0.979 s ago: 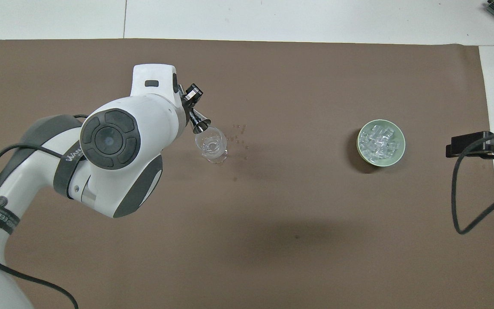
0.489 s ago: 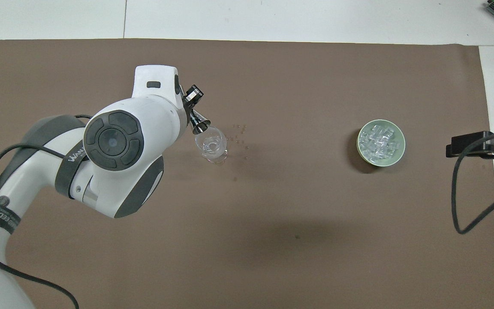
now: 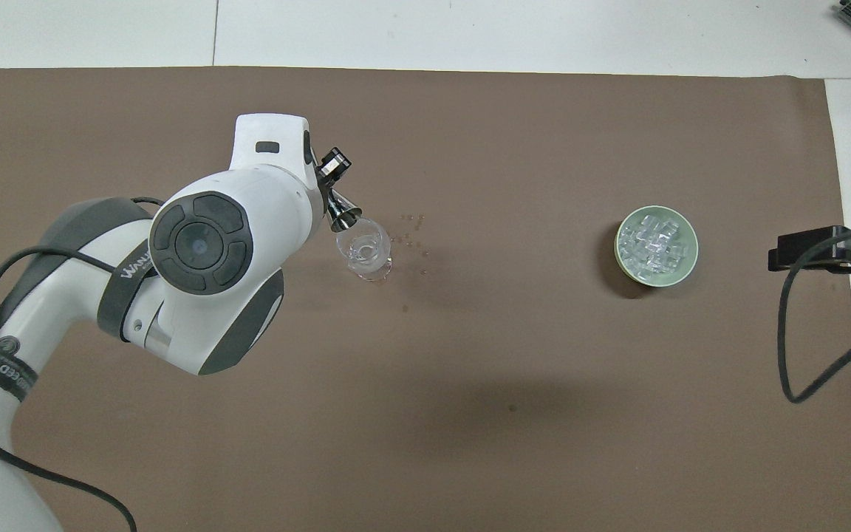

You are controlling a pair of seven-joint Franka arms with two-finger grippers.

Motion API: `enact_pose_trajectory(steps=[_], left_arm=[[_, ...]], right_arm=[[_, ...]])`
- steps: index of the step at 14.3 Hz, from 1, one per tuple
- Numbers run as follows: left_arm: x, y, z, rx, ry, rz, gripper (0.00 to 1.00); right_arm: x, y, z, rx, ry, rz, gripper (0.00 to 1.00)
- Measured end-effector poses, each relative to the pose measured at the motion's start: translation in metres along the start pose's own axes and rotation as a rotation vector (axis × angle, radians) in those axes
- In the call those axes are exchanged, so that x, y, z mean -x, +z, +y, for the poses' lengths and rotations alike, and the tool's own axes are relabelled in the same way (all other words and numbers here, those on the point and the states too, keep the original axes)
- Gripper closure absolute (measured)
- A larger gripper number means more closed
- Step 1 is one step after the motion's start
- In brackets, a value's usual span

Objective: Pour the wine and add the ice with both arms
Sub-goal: 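Hold the metal cup tilted over the clear cup, then turn it upright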

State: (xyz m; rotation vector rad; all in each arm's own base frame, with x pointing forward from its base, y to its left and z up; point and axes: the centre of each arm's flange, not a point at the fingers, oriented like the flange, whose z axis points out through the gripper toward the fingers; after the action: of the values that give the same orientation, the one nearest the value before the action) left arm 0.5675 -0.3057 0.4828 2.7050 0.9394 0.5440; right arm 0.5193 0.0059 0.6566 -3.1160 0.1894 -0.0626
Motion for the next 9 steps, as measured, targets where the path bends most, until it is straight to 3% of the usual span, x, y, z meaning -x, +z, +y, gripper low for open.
enact_pose_trajectory(steps=[9], left_arm=[[0.0013,0.0007,-0.0002,-0.002,0.002,-0.001,0.79]], right_arm=[[-0.0006,-0.0002,0.0035,0.000,0.007,0.001,0.00]])
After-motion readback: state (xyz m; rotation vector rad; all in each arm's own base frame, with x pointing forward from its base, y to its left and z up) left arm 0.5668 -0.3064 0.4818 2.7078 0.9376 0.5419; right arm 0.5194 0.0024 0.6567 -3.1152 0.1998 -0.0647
